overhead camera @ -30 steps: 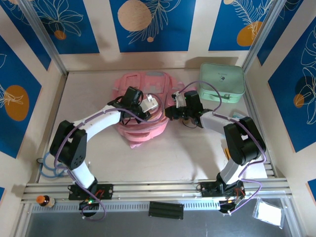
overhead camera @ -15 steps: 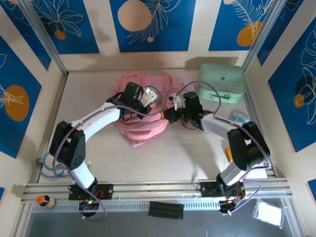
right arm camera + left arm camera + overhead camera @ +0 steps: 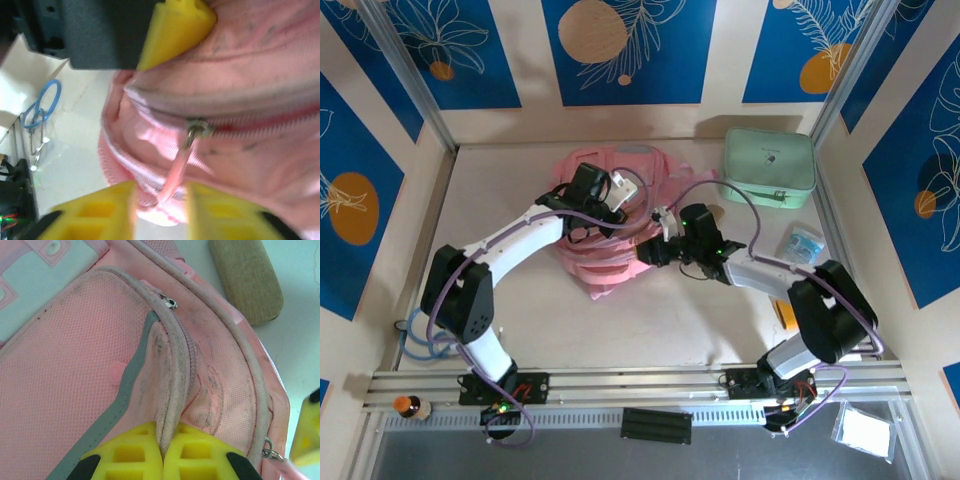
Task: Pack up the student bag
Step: Unzip the student bag at the center of the table.
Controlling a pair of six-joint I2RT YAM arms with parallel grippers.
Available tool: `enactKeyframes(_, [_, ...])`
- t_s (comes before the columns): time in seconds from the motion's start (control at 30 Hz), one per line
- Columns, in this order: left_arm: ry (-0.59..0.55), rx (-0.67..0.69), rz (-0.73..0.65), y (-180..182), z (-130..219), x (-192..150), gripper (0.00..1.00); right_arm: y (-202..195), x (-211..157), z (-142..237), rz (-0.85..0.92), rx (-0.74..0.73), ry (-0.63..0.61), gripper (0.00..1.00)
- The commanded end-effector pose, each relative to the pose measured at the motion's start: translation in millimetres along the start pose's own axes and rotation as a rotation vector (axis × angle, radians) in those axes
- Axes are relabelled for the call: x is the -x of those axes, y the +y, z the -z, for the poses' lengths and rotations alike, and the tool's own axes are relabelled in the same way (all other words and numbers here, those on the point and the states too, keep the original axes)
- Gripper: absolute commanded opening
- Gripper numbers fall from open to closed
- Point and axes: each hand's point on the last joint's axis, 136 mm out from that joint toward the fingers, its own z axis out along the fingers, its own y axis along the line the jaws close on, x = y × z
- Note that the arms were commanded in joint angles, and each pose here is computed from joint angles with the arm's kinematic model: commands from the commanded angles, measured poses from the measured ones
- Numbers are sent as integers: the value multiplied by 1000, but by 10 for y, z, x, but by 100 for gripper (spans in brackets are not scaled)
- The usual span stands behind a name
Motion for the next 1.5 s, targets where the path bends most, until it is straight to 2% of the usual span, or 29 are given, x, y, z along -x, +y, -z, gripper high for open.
enactKeyframes(0.0, [-127,33,6,52,255,224,0,28,263,311,-177,27,-119,41])
enactKeyframes(0.1, [-148,8,-12,-25,312,173,0,-91,357,500,-314,-37,-169,52])
enactKeyframes(0.23, [-177,-31,-22,-117,357,153,0,-203,456,536,-521,-72,-130,59])
enactKeyframes(0.37, [-179,-37,-16,-133,367,141,0,-326,480,403,-729,-104,-47,60])
enactKeyframes(0.53, [-171,-41,-3,-139,372,111,0,-378,487,145,-853,-80,48,57])
enactKeyframes(0.7, [-167,-49,6,-156,372,95,0,-287,573,-28,-849,10,70,52])
enactKeyframes(0.83, [-162,-37,19,-136,365,77,0,-227,628,-85,-830,44,77,39])
enactKeyframes(0.93, [-160,-34,25,-133,360,56,0,-219,620,-89,-830,44,80,34])
enactKeyframes(1.3, [-153,-17,26,-105,361,38,0,-290,536,-50,-844,-3,72,32])
enactKeyframes(1.47, [-147,-5,26,-88,361,17,0,-402,503,93,-830,-92,17,42])
